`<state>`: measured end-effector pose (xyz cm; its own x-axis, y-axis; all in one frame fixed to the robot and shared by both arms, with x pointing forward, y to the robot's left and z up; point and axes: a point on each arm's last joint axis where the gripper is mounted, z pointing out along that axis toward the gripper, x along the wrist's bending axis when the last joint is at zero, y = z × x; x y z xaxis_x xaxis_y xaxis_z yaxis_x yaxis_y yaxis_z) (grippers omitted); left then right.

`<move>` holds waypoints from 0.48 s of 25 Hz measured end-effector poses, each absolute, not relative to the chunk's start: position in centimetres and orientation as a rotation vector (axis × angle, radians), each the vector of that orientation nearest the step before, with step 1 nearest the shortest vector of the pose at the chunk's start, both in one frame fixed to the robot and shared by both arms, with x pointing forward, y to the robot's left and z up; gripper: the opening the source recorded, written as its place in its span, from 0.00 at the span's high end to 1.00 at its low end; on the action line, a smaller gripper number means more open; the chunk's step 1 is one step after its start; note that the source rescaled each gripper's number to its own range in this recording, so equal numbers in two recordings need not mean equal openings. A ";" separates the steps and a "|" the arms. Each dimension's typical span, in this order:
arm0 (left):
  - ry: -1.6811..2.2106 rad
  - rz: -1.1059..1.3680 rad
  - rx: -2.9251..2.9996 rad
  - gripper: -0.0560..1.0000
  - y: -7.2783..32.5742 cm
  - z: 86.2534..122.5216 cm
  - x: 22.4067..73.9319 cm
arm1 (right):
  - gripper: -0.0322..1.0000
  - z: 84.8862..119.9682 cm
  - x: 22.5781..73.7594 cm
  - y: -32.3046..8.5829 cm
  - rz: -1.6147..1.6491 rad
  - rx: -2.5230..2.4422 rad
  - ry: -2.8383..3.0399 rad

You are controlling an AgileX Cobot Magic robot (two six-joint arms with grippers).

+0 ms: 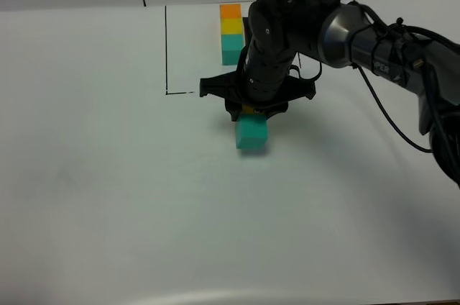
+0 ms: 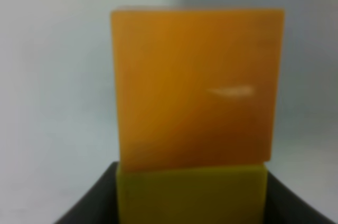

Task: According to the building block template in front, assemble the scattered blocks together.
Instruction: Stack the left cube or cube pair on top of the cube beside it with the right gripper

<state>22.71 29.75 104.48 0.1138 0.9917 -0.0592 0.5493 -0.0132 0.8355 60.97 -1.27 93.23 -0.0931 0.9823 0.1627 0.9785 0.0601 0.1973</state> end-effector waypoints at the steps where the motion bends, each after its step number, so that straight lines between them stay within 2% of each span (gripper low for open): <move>1: 1.527 0.761 1.658 0.62 29.7 104.5 22.7 | 0.95 92.6 60.9 -1.1 0.380 2.104 2.284; 12: 1.527 0.762 1.658 0.62 29.8 104.5 22.7 | 0.95 91.2 60.8 -1.0 0.312 2.058 2.290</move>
